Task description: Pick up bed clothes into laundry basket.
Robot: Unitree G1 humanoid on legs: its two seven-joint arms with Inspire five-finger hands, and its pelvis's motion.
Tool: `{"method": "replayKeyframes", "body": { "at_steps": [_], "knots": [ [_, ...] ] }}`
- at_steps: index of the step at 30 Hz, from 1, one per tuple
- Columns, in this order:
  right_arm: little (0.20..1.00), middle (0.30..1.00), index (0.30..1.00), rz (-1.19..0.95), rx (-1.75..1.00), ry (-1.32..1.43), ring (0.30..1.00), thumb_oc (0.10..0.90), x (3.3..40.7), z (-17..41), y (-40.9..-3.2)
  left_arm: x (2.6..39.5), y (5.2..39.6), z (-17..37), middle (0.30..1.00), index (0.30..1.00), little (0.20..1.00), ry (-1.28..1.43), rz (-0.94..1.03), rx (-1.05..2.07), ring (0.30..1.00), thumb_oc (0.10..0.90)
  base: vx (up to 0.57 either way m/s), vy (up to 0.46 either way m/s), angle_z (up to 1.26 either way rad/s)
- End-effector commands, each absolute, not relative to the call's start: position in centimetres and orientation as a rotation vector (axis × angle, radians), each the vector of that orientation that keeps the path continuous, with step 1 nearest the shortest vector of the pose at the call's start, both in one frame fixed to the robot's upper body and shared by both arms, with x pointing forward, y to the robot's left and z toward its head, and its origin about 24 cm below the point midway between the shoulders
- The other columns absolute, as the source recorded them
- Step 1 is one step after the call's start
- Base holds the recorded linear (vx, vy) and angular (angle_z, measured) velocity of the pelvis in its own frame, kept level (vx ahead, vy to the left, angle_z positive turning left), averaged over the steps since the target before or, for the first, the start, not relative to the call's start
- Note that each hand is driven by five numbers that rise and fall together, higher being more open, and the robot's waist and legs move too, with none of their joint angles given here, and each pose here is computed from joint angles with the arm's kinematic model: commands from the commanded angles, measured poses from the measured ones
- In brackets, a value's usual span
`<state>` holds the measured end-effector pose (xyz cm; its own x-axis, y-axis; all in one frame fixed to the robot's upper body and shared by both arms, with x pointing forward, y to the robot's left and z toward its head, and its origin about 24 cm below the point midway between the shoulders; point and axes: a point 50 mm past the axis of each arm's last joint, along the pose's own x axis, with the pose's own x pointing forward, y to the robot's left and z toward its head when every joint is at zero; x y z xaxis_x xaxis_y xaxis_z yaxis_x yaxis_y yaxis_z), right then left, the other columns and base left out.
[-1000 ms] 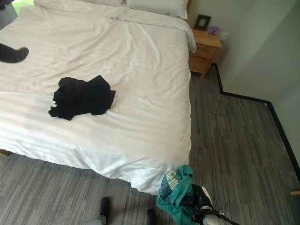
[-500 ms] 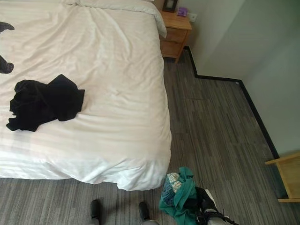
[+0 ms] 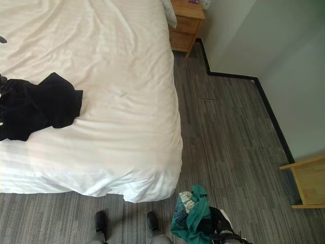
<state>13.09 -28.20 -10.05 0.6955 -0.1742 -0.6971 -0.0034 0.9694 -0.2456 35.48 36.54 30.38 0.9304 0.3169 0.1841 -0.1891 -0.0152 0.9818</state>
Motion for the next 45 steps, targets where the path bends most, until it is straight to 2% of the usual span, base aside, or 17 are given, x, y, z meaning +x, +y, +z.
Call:
{"method": "replayKeyframes", "body": {
  "at_steps": [1,11,16,18,22,24,30,31,34,35,37,39,44,45],
  "knots": [
    [0.300,0.300,0.300,-0.107,-0.355,0.631,0.300,0.400,15.9,-6.2,-31.2,35.6,35.7,33.1,0.900,0.900,0.900,-0.022,0.500,1.448,0.900,0.800,0.02,-0.006,0.04],
    [0.300,0.300,0.300,-0.016,-0.412,0.585,0.300,0.400,18.1,-5.5,-30.0,37.1,35.1,26.1,0.900,0.900,0.900,0.094,0.400,1.379,0.900,0.800,-0.01,-0.003,0.03],
    [0.300,0.300,0.300,0.041,-0.456,0.569,0.300,0.400,18.6,-5.2,-29.2,36.1,37.0,21.4,0.900,0.900,0.900,0.295,0.415,1.410,0.900,0.800,-0.03,-0.004,0.02],
    [0.300,0.300,0.300,0.042,-0.458,0.569,0.300,0.400,18.6,-5.2,-29.2,36.1,37.0,21.3,0.900,0.900,0.900,0.296,0.415,1.409,0.900,0.800,0.00,0.000,0.00],
    [0.300,0.300,0.300,0.070,-0.475,0.567,0.300,0.400,18.7,-5.2,-28.7,34.3,39.0,18.2,0.900,0.900,0.900,0.423,0.434,1.326,0.900,0.800,0.01,0.009,-0.03],
    [0.300,0.300,0.300,0.089,-0.483,0.597,0.300,0.400,18.2,-5.9,-28.4,33.1,40.2,16.7,0.300,0.300,0.300,0.476,0.455,1.256,0.300,0.400,0.03,0.015,-0.16],
    [0.300,0.300,0.300,0.072,-0.457,0.628,0.300,0.400,17.4,-6.4,-28.6,31.3,42.1,16.3,0.300,0.300,0.300,0.421,0.573,0.981,0.300,0.400,0.03,0.017,-0.09],
    [0.300,0.300,0.300,0.039,-0.446,0.623,0.300,0.400,17.4,-6.2,-29.1,30.7,42.7,16.9,0.300,0.300,0.300,0.320,0.645,0.789,0.300,0.400,0.06,0.037,-0.05],
    [0.300,0.300,0.300,-0.057,-0.445,0.613,0.300,0.400,17.2,-5.4,-31.2,29.6,43.6,17.7,0.300,0.300,0.300,0.133,0.717,0.491,0.300,0.400,0.05,0.034,-0.05],
    [0.300,0.300,0.300,-0.056,-0.447,0.612,0.300,0.400,17.2,-5.3,-31.2,29.5,43.6,17.6,0.300,0.300,0.300,0.134,0.719,0.489,0.300,0.400,0.02,0.031,-0.10],
    [0.300,0.300,0.300,-0.131,-0.444,0.588,0.300,0.400,17.2,-4.5,-32.5,28.6,44.4,19.1,0.300,0.300,0.300,-0.056,0.794,0.212,0.300,0.400,0.04,0.023,-0.06],
    [0.300,0.300,0.300,-0.186,-0.459,0.548,0.300,0.400,17.6,-3.3,-33.5,28.6,43.9,19.7,0.300,0.300,0.300,-0.144,0.767,0.152,0.300,0.400,0.02,0.005,0.02],
    [0.300,0.300,0.300,-0.356,-0.542,0.356,0.300,0.400,19.2,2.2,-37.0,27.5,42.9,21.8,0.300,0.300,0.300,-0.384,0.724,0.036,0.300,0.400,0.03,0.003,0.14],
    [0.300,0.300,0.300,-0.501,-0.589,0.170,0.300,0.400,20.4,7.7,-39.6,27.2,41.1,22.2,0.300,0.300,0.300,-0.474,0.633,0.025,0.300,0.400,0.04,0.007,0.17]
  ]
}}
